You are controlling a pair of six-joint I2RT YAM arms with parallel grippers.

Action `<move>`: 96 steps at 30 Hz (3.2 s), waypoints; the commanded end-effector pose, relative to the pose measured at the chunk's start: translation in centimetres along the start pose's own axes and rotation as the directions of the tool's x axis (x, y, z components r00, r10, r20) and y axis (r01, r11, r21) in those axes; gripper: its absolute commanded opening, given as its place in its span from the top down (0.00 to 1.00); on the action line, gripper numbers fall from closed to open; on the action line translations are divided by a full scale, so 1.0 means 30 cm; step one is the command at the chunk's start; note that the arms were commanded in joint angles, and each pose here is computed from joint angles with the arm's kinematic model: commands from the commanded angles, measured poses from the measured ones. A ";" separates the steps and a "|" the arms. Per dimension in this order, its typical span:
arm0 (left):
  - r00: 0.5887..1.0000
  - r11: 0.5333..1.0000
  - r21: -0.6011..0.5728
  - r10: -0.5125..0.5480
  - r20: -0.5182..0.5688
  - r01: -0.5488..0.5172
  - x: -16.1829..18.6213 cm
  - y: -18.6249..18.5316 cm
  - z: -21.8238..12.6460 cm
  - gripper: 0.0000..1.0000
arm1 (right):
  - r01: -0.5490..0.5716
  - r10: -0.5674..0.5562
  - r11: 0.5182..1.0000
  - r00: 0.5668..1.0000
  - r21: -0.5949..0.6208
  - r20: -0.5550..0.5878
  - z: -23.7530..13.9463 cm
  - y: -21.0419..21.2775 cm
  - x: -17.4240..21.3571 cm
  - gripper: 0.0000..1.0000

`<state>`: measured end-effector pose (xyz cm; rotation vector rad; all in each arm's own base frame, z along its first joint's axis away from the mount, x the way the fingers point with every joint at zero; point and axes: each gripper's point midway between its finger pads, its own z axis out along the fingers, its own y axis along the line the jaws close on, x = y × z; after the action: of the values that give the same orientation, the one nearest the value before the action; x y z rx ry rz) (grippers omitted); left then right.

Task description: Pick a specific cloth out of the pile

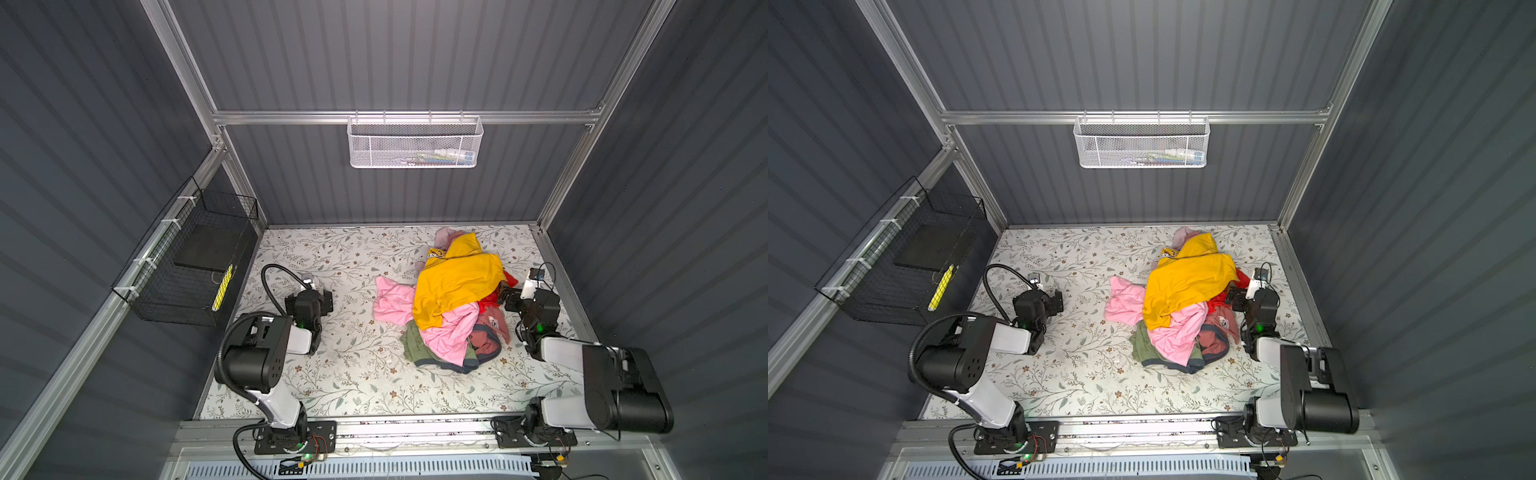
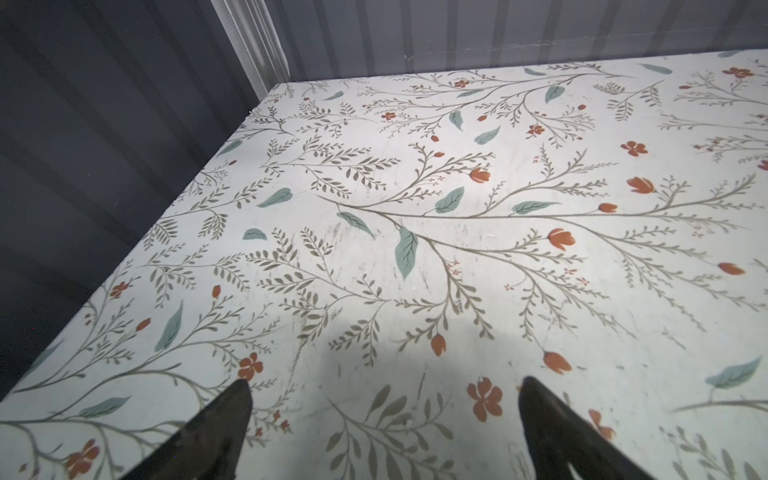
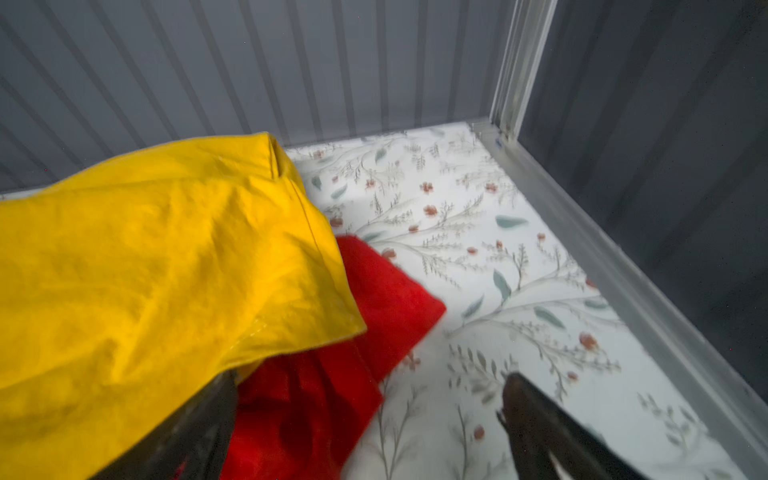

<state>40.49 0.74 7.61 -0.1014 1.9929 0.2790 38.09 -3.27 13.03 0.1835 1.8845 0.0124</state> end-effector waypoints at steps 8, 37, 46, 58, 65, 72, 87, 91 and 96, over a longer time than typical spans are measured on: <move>0.961 0.954 0.119 -0.272 -0.047 0.276 -0.242 -0.040 -0.146 0.00 | -0.344 0.336 0.935 0.937 -0.082 -0.097 -0.220 0.022 -0.062 0.02; 0.936 0.898 0.294 -0.269 -0.227 0.329 -0.038 -0.262 -0.280 0.00 | -0.533 0.414 0.846 0.672 -0.013 -0.614 -0.354 0.230 0.288 0.38; 0.933 0.894 0.294 -0.277 -0.231 0.338 -0.037 -0.267 -0.274 0.00 | -0.354 0.303 0.932 0.658 0.073 -0.689 -0.392 0.242 0.392 0.40; 0.935 0.898 0.292 -0.266 -0.237 0.329 -0.032 -0.266 -0.274 0.00 | -0.340 0.295 0.938 0.678 0.068 -0.673 -0.286 0.258 0.423 0.43; 0.935 0.902 0.283 -0.263 -0.237 0.325 -0.032 -0.258 -0.279 0.00 | -0.386 0.300 0.922 0.681 0.020 -0.668 -0.247 0.297 0.439 0.69; 0.936 0.904 0.281 -0.257 -0.241 0.321 -0.029 -0.256 -0.281 0.00 | -0.385 0.301 0.923 0.755 -0.022 -0.582 -0.258 0.288 0.354 1.00; 0.926 0.891 0.299 -0.266 -0.269 0.343 -0.017 -0.280 -0.278 0.00 | -0.362 0.301 0.920 0.898 -0.150 -0.322 -0.369 0.275 0.050 1.00; 0.926 0.890 0.303 -0.262 -0.273 0.341 -0.018 -0.286 -0.278 0.00 | -0.351 0.299 0.919 0.917 -0.180 -0.263 -0.400 0.277 -0.029 1.00; 0.927 0.891 0.310 -0.247 -0.284 0.332 -0.013 -0.301 -0.276 0.00 | -0.338 0.292 0.919 0.929 -0.201 -0.228 -0.425 0.283 -0.102 1.00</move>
<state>34.81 -9.31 9.70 -0.2214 2.1846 -0.2819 27.23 6.12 16.62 0.3632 2.1242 0.5068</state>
